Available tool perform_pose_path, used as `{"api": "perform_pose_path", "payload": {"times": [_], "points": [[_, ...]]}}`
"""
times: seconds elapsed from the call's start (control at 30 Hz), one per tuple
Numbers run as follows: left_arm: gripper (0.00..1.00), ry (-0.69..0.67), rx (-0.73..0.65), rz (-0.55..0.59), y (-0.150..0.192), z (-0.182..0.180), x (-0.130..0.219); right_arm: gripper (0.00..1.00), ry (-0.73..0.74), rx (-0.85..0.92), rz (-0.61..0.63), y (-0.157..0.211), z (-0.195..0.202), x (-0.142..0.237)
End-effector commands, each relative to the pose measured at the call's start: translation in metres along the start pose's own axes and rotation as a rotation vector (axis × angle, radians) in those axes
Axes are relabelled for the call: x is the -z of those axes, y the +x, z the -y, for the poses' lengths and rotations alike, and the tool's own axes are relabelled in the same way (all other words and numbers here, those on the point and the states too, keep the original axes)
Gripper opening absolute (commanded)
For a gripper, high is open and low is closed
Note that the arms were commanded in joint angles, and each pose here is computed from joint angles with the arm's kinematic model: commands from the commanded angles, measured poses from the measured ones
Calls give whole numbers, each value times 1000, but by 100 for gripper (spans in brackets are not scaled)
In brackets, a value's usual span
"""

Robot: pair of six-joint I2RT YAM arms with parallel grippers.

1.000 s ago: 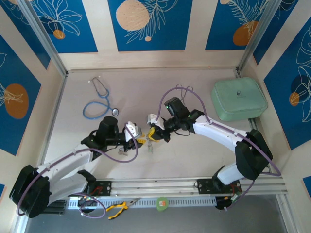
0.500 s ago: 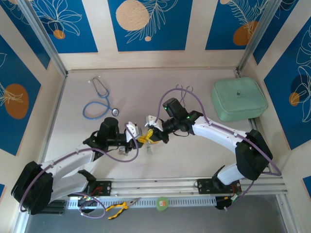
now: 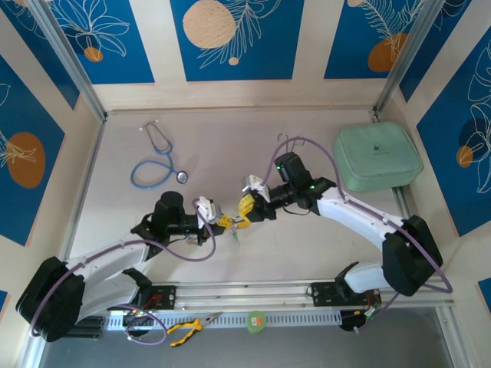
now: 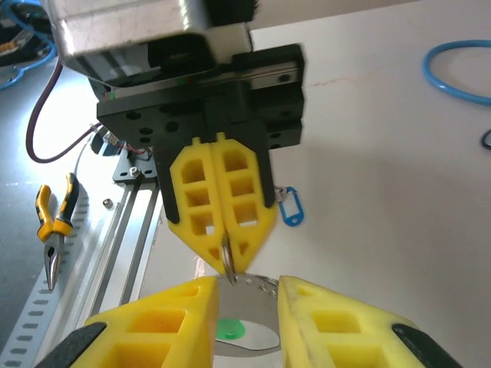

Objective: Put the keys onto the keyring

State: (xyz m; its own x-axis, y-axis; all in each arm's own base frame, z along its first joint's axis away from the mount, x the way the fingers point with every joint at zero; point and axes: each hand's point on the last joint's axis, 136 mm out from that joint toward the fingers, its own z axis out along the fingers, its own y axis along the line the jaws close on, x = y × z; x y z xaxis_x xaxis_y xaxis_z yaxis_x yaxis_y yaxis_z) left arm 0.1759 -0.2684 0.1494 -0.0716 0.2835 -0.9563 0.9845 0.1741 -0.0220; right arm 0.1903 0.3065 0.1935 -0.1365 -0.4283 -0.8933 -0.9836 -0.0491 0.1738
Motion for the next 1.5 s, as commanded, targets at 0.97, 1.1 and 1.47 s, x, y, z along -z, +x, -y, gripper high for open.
{"api": "perform_pose_path", "payload": {"times": [0.97, 1.1, 1.47], "points": [[33, -89, -99, 56, -21, -2, 8, 0, 6, 142, -109, 17, -15, -30], [27, -101, -94, -9, -15, 3, 18, 0, 51, 128, -283, 30, -12, -24], [27, -77, -118, -32, -21, 4, 17, 0, 48, 118, -459, 21, -14, -29]]}}
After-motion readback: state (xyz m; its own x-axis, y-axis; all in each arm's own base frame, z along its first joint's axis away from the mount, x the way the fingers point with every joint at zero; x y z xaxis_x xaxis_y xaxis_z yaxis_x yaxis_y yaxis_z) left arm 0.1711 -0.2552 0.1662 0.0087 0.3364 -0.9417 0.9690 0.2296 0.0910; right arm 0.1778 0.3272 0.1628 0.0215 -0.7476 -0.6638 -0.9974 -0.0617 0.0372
